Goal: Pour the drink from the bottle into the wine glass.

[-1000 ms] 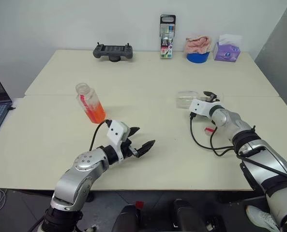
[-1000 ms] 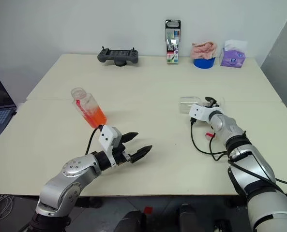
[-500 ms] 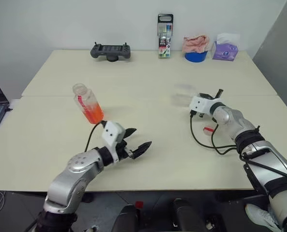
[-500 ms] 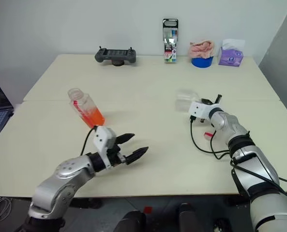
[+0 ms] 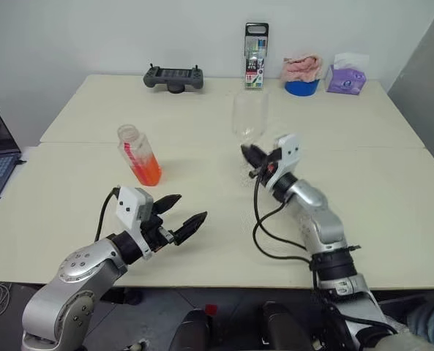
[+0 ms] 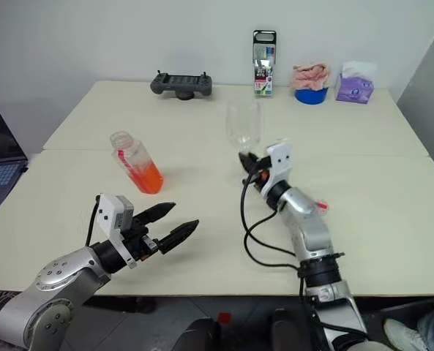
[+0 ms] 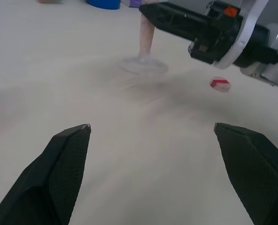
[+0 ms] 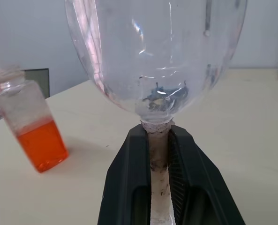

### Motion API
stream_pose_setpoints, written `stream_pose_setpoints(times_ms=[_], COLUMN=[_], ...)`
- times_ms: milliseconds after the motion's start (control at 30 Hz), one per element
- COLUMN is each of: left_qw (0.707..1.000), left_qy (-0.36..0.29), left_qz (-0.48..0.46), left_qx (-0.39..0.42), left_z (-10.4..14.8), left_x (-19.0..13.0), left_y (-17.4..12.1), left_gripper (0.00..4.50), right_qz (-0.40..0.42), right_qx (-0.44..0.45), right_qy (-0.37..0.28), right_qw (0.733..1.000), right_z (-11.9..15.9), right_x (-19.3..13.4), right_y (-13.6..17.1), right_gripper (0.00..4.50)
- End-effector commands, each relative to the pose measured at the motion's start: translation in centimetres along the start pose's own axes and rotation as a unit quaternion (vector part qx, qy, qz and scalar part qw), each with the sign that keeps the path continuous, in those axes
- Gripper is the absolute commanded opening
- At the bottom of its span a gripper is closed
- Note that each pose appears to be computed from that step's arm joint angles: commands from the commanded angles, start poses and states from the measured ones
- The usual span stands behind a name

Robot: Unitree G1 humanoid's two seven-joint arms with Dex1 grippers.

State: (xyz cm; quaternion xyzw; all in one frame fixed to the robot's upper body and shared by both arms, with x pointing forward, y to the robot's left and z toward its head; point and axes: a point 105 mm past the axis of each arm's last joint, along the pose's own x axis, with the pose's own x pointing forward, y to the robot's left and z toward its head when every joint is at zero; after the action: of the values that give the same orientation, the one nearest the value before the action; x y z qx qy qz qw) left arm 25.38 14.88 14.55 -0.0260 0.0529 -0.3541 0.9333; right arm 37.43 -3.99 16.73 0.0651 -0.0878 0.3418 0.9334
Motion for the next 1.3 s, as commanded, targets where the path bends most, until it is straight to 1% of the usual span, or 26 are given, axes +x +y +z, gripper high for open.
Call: stream_pose_setpoints(times_ms=[33,167,400,600,700,800,1033,1133,1200,1233,1300], left_qw=[1.0,1.0,0.999,0.999,0.999,0.999,0.999,0.999,0.999,0.999,0.999], left_qy=[-0.017,-0.012,0.007,0.01,0.015,0.016,0.019,0.019,0.019,0.019,0.021], left_qz=[-0.002,-0.001,-0.012,-0.01,-0.009,-0.008,-0.004,-0.004,-0.003,-0.003,-0.002], left_qx=[0.025,0.029,0.042,0.045,0.045,0.045,0.046,0.047,0.048,0.048,0.047], left_z=[1.4,1.3,0.7,0.6,0.4,0.2,0.1,0.1,0.1,0.1,0.0], left_x=[-0.3,-0.4,-0.2,-0.3,-0.2,-0.2,0.0,0.1,0.1,0.1,0.0], left_y=[-0.4,-0.2,-0.7,-0.4,-0.3,-0.2,0.3,0.4,0.5,0.5,0.6], left_gripper=[4.5,4.5,4.5,4.5,4.5,4.5,4.5,4.5,4.5,4.5,4.5], right_qz=[0.032,0.034,0.018,0.033,0.037,0.046,0.054,0.053,0.056,0.057,0.062], right_qx=[-0.005,0.003,-0.014,-0.019,-0.015,-0.018,-0.03,-0.022,-0.02,-0.019,-0.017], right_qy=[-0.034,-0.002,0.03,0.051,0.076,0.087,0.109,0.106,0.106,0.106,0.108], right_qw=[0.999,0.999,0.999,0.998,0.996,0.995,0.992,0.993,0.993,0.993,0.992], right_z=[0.6,-3.0,-6.4,-7.3,-8.1,-8.4,-8.5,-8.3,-8.3,-8.3,-8.3], right_x=[-0.4,-1.3,-2.0,-2.8,-4.0,-4.7,-4.2,-3.8,-3.8,-3.9,-4.0], right_y=[1.9,2.7,2.5,2.5,2.0,1.8,2.1,2.2,2.2,2.2,2.3], right_gripper=[0.22,0.22,0.22,0.22,0.22,0.22,0.22,0.22,0.94,1.14,1.85])
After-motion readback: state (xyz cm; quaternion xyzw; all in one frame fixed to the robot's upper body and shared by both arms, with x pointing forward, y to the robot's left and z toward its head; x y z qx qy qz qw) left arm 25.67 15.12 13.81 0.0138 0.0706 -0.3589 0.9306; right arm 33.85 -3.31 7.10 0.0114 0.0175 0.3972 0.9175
